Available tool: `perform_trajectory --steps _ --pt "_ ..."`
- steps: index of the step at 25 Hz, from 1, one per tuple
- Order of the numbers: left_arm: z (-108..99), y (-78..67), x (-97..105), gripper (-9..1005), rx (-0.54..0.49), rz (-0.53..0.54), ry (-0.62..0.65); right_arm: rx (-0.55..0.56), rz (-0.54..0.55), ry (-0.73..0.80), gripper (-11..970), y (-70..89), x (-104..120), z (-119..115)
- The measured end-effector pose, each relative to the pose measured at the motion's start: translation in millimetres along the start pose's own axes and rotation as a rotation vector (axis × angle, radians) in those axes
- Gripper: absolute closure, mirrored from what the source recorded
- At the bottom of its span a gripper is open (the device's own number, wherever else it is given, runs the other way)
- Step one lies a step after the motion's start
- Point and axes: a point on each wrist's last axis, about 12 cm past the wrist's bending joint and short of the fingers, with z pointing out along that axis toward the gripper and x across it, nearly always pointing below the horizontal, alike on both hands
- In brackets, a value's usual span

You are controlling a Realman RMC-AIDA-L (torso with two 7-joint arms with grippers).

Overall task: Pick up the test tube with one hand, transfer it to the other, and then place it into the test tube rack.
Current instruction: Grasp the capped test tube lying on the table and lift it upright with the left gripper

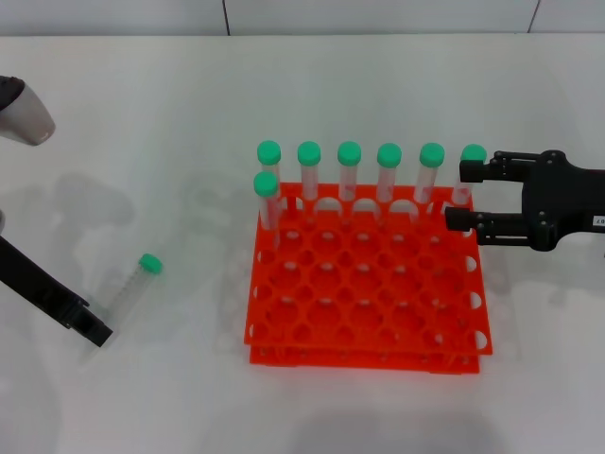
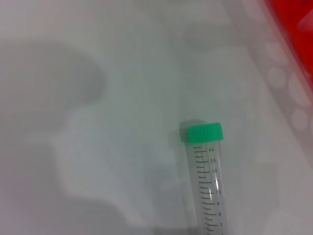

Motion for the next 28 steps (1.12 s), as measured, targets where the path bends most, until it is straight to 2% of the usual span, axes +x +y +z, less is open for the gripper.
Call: perform_trajectory --steps 22,28 --pt "0.8 2.3 -1.2 754 -0.02 -0.01 -0.012 0.005 -0.009 -0.003 260 -0.5 -0.3 -0.9" --pt "0.0 2.4 -2.6 818 -0.025 -0.007 -0.013 0.012 -0.01 -0.016 260 -1.1 -1.4 -2.1"
